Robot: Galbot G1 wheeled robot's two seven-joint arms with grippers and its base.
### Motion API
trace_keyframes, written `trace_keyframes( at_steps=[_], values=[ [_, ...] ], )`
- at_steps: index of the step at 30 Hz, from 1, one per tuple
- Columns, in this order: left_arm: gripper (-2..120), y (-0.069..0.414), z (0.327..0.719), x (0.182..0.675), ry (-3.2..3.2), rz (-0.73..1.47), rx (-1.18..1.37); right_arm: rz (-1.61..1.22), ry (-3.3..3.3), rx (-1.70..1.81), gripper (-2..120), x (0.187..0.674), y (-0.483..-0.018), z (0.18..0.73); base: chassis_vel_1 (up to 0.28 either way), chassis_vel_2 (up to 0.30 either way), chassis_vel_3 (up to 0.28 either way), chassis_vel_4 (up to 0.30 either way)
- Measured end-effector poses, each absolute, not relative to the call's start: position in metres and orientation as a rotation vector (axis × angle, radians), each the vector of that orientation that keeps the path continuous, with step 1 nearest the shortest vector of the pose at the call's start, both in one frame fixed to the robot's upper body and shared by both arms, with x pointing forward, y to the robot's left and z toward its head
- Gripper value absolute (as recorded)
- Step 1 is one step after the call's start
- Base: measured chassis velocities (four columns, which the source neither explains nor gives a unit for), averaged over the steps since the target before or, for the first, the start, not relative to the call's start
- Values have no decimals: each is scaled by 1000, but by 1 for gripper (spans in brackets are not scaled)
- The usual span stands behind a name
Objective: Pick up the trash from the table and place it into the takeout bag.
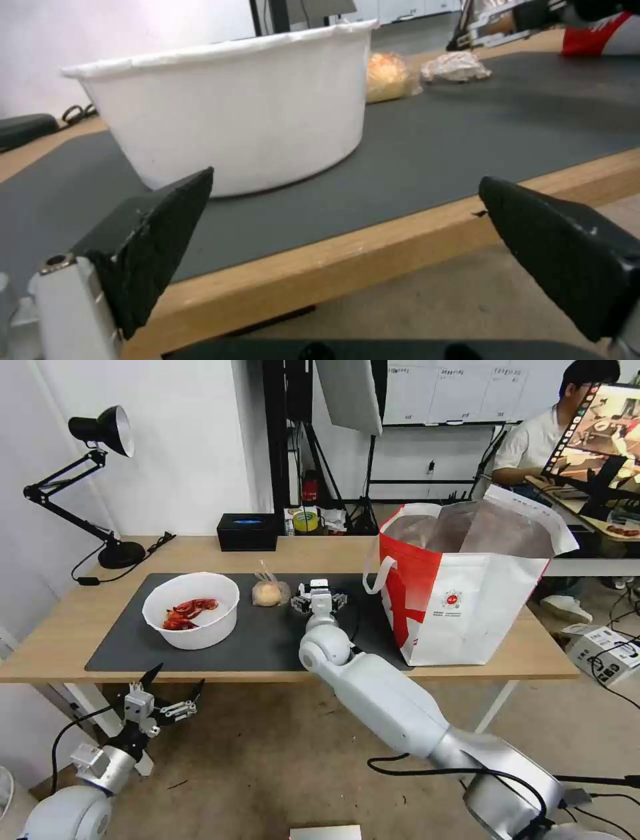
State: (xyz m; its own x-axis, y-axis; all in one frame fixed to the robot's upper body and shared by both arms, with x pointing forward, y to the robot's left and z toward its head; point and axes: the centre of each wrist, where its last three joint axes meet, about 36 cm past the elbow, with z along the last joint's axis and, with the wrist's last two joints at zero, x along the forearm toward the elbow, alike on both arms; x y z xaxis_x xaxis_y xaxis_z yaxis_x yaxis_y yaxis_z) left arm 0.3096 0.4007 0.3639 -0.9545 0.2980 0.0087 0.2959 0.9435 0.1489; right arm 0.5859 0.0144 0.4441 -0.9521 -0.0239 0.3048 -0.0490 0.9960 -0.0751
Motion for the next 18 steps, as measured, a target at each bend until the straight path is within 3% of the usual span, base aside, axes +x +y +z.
trace_keyframes(
  at_steps=[18],
  values=[
    [100, 398, 365, 310, 3074, 233, 479, 71, -2734, 13, 100, 621, 24, 456, 0, 0, 0, 0]
  ],
)
